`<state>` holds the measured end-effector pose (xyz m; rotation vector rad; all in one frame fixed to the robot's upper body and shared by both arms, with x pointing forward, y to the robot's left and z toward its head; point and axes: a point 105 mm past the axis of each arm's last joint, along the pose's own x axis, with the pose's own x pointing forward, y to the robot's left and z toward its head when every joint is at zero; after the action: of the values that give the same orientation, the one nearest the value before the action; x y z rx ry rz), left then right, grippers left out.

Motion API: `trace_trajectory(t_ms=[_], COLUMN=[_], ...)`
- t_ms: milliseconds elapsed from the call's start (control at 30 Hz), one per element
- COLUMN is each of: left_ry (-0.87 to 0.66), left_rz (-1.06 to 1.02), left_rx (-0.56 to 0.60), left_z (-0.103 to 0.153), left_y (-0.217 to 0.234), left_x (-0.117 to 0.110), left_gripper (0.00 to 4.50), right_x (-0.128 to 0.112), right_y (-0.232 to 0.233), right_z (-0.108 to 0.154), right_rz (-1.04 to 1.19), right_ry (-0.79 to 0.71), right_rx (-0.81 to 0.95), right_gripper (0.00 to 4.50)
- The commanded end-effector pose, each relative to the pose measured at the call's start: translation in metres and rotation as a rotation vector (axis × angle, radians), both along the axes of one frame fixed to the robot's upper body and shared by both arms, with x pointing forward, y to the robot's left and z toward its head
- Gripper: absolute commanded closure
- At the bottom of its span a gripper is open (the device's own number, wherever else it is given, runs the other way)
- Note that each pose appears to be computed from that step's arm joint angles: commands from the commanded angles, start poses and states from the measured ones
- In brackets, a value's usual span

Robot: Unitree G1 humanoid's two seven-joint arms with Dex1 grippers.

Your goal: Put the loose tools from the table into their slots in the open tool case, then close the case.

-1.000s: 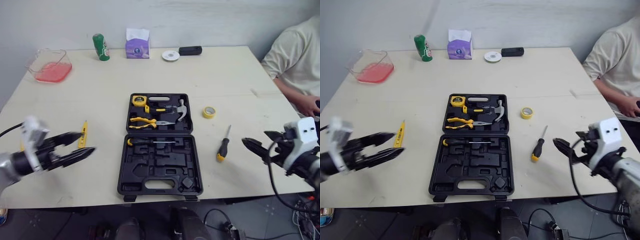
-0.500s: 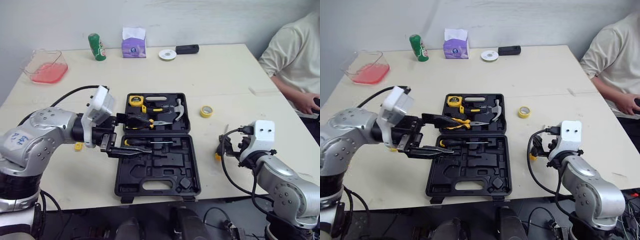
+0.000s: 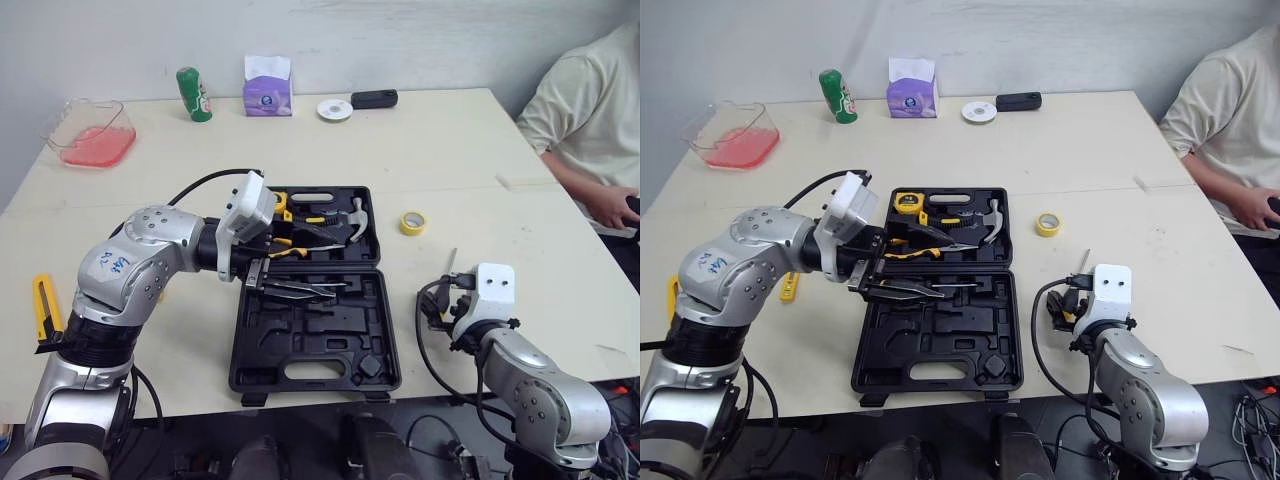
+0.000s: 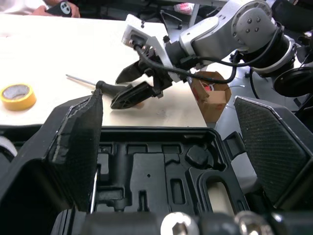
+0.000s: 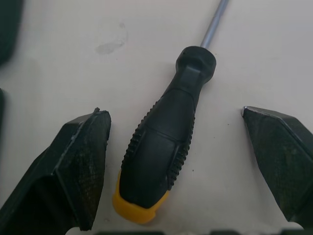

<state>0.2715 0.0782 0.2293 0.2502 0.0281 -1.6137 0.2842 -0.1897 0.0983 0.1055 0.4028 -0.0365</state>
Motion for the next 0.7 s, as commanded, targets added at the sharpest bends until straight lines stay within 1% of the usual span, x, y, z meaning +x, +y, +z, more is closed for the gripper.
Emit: trace_trajectory(t_ms=[33,67,133,167,400,467,500,567,633,700], left_ry=[-0.052,-0.056,-0.059,-0.061,-0.054,-0.048,-0.047,-0.031,-0.032,-0.035], left_rz=[-0.016,-0.014,-0.011,-0.009,0.02,0.051,0.058,0.089,0.129,0.15], left_rx=[-0.003,-0.003,-0.002,0.0,0.022,0.04,0.045,0.064,0.15,0.223], left_z=[0.008,0.008,0.009,0.009,0.003,-0.002,-0.003,-0.007,-0.019,-0.029], left_y=[-0.003,-0.003,-0.002,-0.001,0.009,0.017,0.02,0.031,0.05,0.064], left_x=[0.001,0.002,0.003,0.004,0.002,0.003,0.002,0.001,0.001,0.001], left_gripper=[0.0,0.0,0.0,0.0,0.0,0.0,0.0,0.0,0.0,0.0], right_x=[-0.007,-0.009,-0.013,-0.015,-0.021,-0.021,-0.022,-0.024,-0.03,-0.033], right_y=[-0.017,-0.018,-0.019,-0.018,-0.017,-0.006,-0.004,0.012,0.038,0.052], right_z=[0.008,0.01,0.014,0.017,0.04,0.059,0.063,0.075,0.086,0.088], right_rz=[-0.1,-0.11,-0.101,-0.08,0.223,0.403,0.452,0.651,0.94,1.111], right_ry=[-0.046,-0.053,-0.062,-0.067,-0.04,-0.061,-0.063,-0.05,-0.008,0.031], right_rx=[-0.048,-0.056,-0.059,-0.061,-0.101,-0.116,-0.12,-0.153,-0.17,-0.224], right_gripper=[1.53,2.13,3.09,3.43,3.42,3.42,3.42,3.42,3.42,3.42])
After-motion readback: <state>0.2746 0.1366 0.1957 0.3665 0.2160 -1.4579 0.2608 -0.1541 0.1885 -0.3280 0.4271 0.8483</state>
